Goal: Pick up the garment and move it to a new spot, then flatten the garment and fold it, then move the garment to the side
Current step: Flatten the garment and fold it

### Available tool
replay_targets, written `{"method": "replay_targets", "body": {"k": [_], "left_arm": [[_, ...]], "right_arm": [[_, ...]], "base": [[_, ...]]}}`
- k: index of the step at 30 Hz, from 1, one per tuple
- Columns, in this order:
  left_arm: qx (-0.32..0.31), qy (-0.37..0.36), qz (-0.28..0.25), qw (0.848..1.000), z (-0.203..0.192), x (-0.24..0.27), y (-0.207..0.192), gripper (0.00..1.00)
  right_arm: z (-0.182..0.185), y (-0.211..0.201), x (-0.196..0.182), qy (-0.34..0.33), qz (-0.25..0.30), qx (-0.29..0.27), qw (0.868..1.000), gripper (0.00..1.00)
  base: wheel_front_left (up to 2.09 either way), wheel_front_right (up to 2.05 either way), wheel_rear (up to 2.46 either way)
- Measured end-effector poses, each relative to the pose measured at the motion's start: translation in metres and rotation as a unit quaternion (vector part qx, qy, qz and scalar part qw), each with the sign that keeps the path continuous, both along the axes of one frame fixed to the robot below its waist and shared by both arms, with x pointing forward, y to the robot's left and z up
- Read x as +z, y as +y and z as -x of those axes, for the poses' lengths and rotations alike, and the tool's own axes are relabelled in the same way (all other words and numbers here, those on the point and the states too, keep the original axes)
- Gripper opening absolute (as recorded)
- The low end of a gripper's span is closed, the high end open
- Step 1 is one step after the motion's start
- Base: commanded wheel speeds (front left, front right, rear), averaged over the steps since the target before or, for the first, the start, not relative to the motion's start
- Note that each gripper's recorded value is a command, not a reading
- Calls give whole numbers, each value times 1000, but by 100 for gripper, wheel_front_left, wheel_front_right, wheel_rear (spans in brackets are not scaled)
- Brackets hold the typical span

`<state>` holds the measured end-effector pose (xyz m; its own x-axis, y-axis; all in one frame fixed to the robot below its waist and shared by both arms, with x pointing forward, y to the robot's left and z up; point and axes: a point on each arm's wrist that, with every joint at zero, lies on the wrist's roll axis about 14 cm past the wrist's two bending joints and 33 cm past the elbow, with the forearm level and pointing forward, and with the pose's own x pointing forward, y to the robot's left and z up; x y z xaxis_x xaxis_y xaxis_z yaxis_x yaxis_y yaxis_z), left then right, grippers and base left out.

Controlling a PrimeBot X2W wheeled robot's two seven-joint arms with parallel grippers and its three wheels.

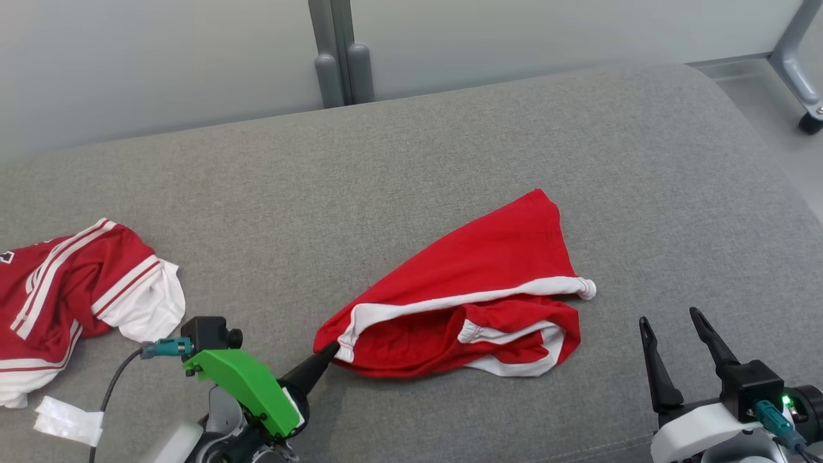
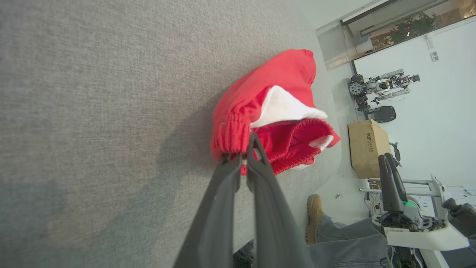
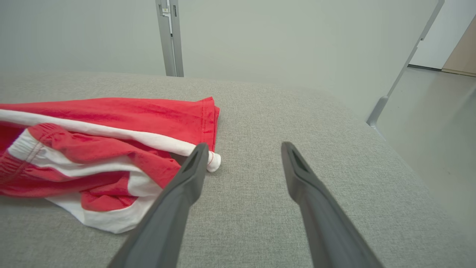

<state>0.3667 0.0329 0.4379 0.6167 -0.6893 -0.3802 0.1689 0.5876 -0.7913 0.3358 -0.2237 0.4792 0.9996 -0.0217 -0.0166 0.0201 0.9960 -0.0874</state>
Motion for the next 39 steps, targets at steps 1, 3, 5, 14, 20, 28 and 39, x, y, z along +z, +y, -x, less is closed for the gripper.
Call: {"method": "replay_targets", "body": {"k": [1,3,5,14,20,28,39], "left_arm": [[2,4,9,1000,2,0,0,91],[2,12,15,1000,6,-1,3,100],[6,6,14,1000,5,2,8,100],[111,-160,-69,978,-20,38,72,100],[179,-238,-110,949,-1,51,96,100],[251,-271,-204,907,31,46,141,100],[299,-296,-294,858,64,36,174,100]], "right_arm": [[0,1,0,0,0,1,1000,100],[1,1,0,0,1,3,1000,100],[3,1,1,-1,2,4,1000,100],[6,-5,16,-23,18,7,1000,100],[5,-2,34,-52,29,19,998,100],[1,14,51,-80,31,45,995,100],[5,21,31,-51,13,46,998,100]], "base": [[0,0,0],[0,0,0],[0,0,0],[0,0,0],[0,0,0],[0,0,0],[0,0,0]]}}
